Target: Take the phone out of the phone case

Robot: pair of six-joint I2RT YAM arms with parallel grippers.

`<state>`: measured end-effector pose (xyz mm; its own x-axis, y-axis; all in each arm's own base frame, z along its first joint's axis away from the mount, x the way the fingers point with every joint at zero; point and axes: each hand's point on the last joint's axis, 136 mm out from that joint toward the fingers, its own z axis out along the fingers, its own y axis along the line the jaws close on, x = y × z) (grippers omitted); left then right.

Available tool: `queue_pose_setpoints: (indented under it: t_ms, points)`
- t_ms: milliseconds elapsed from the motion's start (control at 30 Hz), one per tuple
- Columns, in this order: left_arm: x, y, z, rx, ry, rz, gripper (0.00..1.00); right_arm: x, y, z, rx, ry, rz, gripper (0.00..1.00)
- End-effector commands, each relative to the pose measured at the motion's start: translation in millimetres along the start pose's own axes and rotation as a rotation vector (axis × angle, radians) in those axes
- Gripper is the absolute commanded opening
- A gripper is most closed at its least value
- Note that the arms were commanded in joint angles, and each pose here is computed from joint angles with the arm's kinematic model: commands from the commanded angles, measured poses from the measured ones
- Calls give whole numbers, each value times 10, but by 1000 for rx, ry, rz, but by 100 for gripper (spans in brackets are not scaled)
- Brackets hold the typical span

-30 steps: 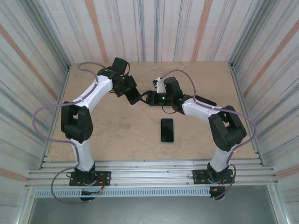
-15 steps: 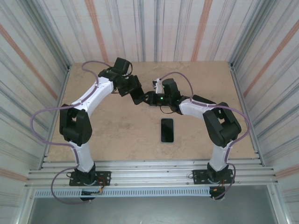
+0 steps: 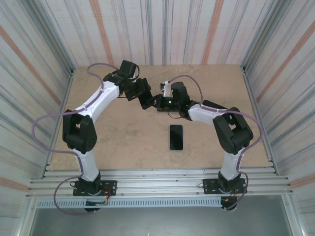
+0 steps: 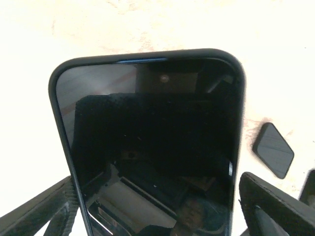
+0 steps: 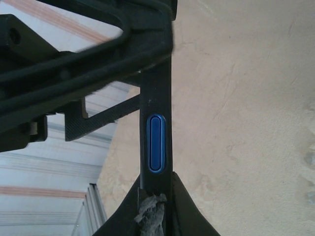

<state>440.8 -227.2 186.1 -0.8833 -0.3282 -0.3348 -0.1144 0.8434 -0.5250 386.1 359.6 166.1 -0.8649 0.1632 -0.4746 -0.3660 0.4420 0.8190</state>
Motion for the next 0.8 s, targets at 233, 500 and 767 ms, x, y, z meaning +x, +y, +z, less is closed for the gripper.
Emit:
queue_pose_setpoints:
  t_ms: [233, 500, 767]
  points:
    - [-337, -241, -488, 269, -118, 60, 99, -471, 435, -309, -129, -154, 38, 4]
    - [-607, -421, -669, 543, -144, 64, 94, -636, 783, -518, -293, -205, 102, 5]
    - [-739, -664, -814, 762, -108, 14, 82, -723, 1084, -633, -411, -222, 168, 5]
